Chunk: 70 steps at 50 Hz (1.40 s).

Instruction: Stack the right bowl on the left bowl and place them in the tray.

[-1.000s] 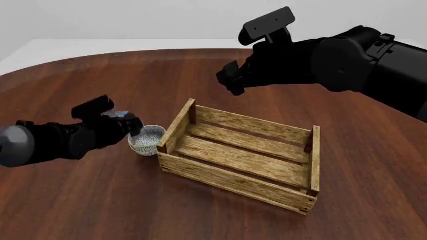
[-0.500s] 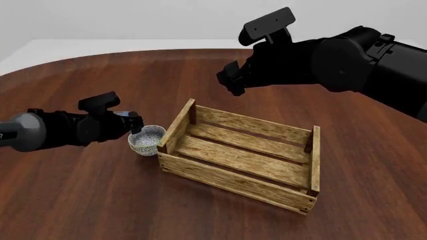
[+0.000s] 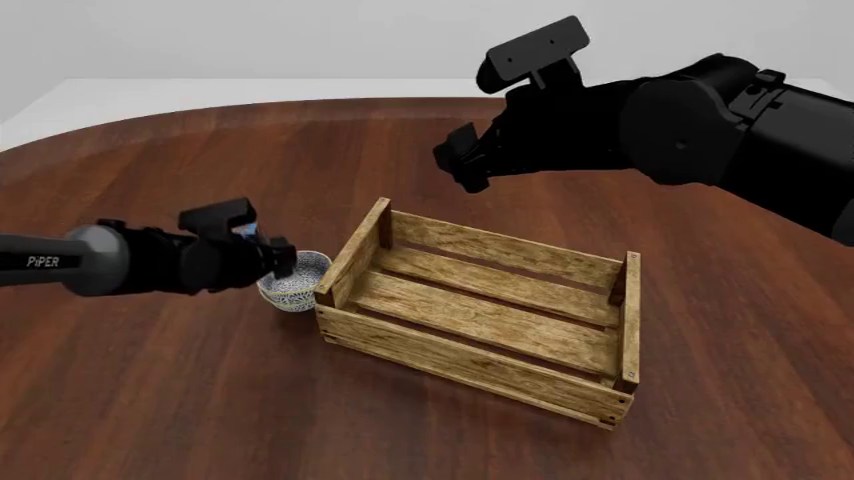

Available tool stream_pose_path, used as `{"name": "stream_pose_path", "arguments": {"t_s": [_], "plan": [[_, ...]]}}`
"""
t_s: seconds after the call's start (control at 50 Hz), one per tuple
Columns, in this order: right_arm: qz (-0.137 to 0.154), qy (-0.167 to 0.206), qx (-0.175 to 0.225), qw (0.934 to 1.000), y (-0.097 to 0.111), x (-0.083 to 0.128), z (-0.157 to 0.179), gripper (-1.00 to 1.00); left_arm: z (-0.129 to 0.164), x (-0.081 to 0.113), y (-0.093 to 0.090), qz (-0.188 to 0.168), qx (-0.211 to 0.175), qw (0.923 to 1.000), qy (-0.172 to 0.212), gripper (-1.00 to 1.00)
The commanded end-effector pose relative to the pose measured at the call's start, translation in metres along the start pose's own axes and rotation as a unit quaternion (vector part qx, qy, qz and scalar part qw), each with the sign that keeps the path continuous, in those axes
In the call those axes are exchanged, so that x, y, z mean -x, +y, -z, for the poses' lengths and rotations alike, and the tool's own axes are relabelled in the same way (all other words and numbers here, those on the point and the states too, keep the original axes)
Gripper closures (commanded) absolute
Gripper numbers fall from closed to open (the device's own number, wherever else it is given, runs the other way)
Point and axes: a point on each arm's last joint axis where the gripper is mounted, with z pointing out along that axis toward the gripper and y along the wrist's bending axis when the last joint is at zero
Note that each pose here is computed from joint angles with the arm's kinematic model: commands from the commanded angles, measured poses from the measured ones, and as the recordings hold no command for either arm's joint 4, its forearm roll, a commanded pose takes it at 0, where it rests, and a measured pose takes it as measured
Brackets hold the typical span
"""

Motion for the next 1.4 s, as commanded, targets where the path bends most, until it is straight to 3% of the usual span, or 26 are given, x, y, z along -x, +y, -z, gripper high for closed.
{"name": "stream_pose_path", "arguments": {"t_s": [0.02,0.54,0.6,0.62,0.98,1.22,1.4], "plan": [[0.001,-0.003,0.0,1.0,0.0,0.001,0.003,-1.0,-0.024,-0.011,-0.004,-0.005,-0.001,0.9998,0.017,-1.0],[0.001,-0.003,0.001,1.0,0.001,0.0,0.003,-1.0,-0.045,-0.043,-0.001,0.002,0.004,0.9987,0.051,-1.0],[0.001,-0.002,0.001,1.0,0.001,0.001,0.003,-1.0,-0.045,-0.058,-0.009,0.012,-0.004,0.9983,0.057,-1.0],[0.001,-0.002,0.001,1.0,0.001,0.0,0.003,-1.0,-0.048,-0.061,-0.008,0.013,-0.005,0.9983,0.057,1.0],[0.001,-0.002,0.0,1.0,0.0,0.0,0.003,-1.0,-0.03,-0.041,-0.007,0.015,-0.006,0.9992,0.037,1.0],[0.001,-0.002,0.001,1.0,0.001,0.0,0.003,-1.0,-0.017,-0.023,0.002,0.019,-0.003,0.9998,0.007,1.0],[0.001,-0.002,0.002,1.0,0.001,-0.001,0.003,-1.0,0.001,-0.009,-0.002,0.025,-0.011,0.9995,-0.017,1.0]]}}
